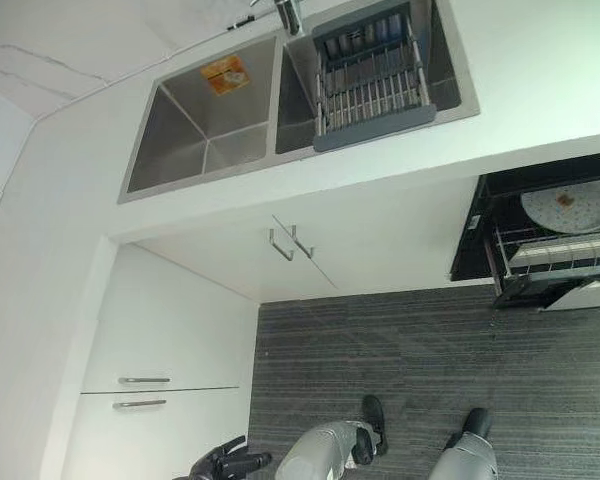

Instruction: Place the dishes in the dishwasher.

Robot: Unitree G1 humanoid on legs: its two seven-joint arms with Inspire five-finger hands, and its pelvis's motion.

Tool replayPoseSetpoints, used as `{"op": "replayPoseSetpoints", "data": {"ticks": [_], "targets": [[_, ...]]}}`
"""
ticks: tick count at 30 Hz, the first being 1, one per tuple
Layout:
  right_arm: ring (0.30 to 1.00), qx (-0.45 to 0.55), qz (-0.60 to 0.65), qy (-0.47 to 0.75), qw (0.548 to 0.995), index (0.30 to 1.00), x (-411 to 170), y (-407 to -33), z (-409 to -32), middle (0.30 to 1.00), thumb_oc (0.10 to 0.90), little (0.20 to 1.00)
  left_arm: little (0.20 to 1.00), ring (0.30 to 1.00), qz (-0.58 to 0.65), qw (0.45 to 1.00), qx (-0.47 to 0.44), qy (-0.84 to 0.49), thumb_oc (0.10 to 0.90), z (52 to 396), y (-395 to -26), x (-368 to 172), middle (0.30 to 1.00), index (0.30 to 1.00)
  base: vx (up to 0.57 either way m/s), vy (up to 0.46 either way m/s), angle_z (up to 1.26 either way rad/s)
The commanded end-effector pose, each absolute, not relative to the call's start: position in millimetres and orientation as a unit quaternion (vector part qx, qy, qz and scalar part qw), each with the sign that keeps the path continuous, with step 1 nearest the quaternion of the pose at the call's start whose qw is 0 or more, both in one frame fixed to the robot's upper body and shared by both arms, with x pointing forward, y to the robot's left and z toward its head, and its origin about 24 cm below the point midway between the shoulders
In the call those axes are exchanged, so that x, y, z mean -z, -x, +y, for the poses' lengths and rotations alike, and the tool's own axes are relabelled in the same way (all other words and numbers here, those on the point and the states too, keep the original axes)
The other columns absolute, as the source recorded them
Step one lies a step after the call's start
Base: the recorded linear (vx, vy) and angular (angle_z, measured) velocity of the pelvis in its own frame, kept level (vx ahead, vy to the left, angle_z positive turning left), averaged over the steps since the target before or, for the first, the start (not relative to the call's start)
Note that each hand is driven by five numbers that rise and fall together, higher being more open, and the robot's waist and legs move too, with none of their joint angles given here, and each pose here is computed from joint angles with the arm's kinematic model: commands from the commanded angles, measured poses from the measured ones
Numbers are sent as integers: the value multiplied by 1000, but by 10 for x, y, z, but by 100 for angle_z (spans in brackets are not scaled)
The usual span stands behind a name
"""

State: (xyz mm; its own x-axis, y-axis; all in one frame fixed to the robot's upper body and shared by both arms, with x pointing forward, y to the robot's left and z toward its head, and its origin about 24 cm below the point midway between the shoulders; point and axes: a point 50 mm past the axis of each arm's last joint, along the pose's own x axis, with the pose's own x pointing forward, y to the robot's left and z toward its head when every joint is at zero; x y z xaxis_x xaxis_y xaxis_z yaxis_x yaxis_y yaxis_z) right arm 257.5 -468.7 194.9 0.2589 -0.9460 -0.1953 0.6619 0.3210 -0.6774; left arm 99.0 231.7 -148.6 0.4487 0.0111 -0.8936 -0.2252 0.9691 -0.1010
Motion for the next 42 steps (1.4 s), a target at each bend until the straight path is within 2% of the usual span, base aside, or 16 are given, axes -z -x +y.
{"op": "replayPoseSetpoints", "data": {"ticks": [1, 13, 18, 22, 26, 29, 34, 41, 42], "targets": [[900, 506, 148, 348, 775, 900, -2587, -2889, -4505, 900, 800, 900, 900, 900, 545, 826, -121, 78, 800, 2695, -670, 1452, 900, 900, 129, 93, 24], [900, 492, -17, 321, 809, 900, -3434, -2960, -4304, 900, 800, 900, 900, 900, 586, 797, -122, 74, 800, 2777, -231, 1491, 900, 900, 119, 64, 18], [900, 458, -60, 327, 825, 900, -3478, -2997, -4244, 900, 800, 900, 900, 900, 591, 793, -126, 78, 800, 2820, -202, 1467, 900, 900, 15, 30, 6], [900, 413, -149, 290, 850, 900, -3574, -3035, -4128, 900, 800, 900, 900, 900, 588, 797, -118, 76, 800, 2834, -186, 1455, 900, 900, -37, 0, 3], [900, 413, -196, 297, 838, 900, -3647, -3003, -4083, 900, 800, 900, 900, 900, 578, 805, -116, 74, 800, 2874, -214, 1431, 900, 900, -122, -26, 9], [900, 421, -156, 303, 841, 900, -3402, -3066, -4120, 900, 800, 900, 900, 900, 561, 817, -114, 70, 800, 2897, -308, 1410, 900, 900, -152, -59, 7], [900, 337, -135, 234, 902, 900, -2592, -3263, -3902, 900, 800, 900, 900, 900, 527, 836, -148, 46, 800, 2971, -560, 1325, 900, 900, -143, -114, -11], [900, 260, -111, 169, 944, 900, -1800, -3142, -3597, 900, 800, 900, 900, 900, 479, 856, -173, 89, 800, 2979, -737, 1255, 900, 900, -56, -100, -25], [900, 262, -99, 141, 950, 900, -1504, -3009, -3514, 900, 800, 900, 900, 900, 461, 867, -165, 88, 800, 2945, -762, 1234, 900, 900, -47, -63, -31]]}}
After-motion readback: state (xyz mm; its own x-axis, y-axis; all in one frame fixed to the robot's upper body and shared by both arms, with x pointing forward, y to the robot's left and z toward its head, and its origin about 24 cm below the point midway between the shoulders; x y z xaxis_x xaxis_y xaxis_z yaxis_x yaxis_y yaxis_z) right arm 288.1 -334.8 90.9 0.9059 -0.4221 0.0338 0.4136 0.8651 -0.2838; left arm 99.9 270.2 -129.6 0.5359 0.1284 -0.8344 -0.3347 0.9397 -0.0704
